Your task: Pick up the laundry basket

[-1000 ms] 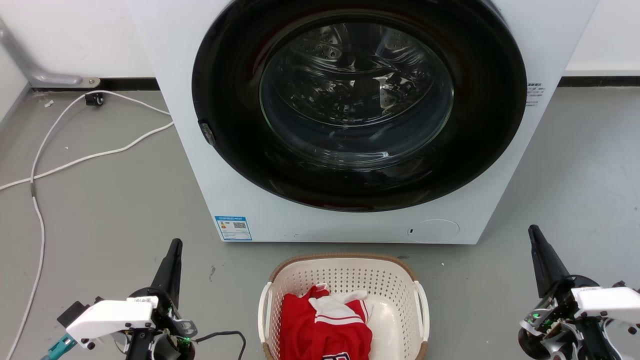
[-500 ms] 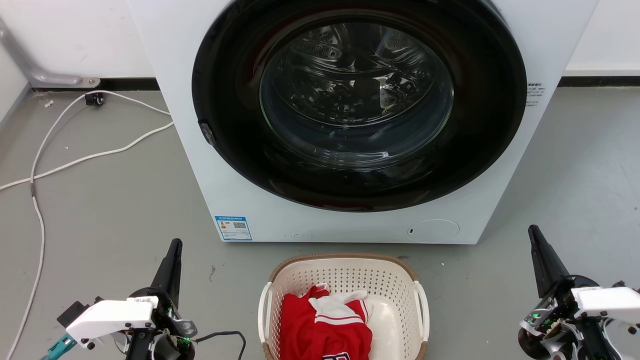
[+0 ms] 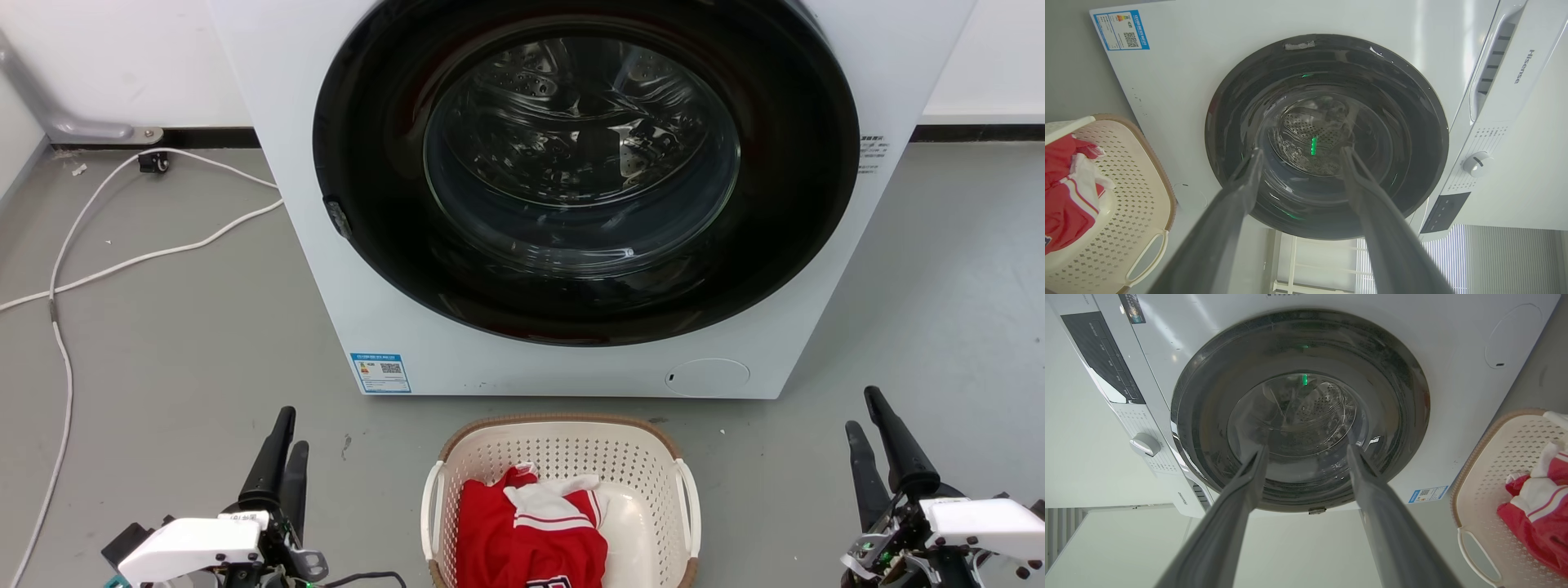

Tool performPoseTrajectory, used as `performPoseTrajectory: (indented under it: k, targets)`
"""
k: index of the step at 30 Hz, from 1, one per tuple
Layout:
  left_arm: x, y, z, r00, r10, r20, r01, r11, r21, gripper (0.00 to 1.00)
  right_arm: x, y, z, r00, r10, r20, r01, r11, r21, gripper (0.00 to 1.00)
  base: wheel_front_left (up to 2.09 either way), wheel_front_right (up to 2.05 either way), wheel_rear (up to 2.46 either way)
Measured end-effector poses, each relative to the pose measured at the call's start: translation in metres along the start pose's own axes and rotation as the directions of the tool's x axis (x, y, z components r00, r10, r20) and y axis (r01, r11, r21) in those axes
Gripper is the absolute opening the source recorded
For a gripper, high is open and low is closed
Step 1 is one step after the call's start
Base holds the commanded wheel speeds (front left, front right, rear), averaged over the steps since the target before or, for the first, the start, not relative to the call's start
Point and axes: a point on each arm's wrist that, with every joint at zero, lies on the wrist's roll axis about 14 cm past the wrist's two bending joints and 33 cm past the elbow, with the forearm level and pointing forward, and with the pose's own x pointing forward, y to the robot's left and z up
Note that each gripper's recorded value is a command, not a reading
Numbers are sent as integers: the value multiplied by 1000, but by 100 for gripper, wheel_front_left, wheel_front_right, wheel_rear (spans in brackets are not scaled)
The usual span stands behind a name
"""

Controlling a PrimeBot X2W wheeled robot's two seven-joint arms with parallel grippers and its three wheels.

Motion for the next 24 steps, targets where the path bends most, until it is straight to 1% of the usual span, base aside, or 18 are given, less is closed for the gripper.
performPoseTrajectory:
  k: [5,9,16,20,24]
  targets:
    - [0,-4,3,1000,-13,20,12,999,31,100,0,4,2,1000,13,16,-13,999,-30,100,0,0,0]
    - [-1,-5,8,999,-16,43,12,997,75,100,-1,3,7,999,9,40,-7,998,-66,100,0,0,0]
    - [-2,-10,19,996,-26,88,10,986,169,100,-2,4,19,996,12,87,2,987,-158,100,0,0,0]
    - [-2,-13,23,994,-30,106,7,977,212,100,-3,5,25,994,14,108,11,973,-231,100,0,0,0]
    - [-1,-21,28,991,-54,125,18,961,276,100,-1,13,28,992,39,118,3,942,-337,100,0,0,0]
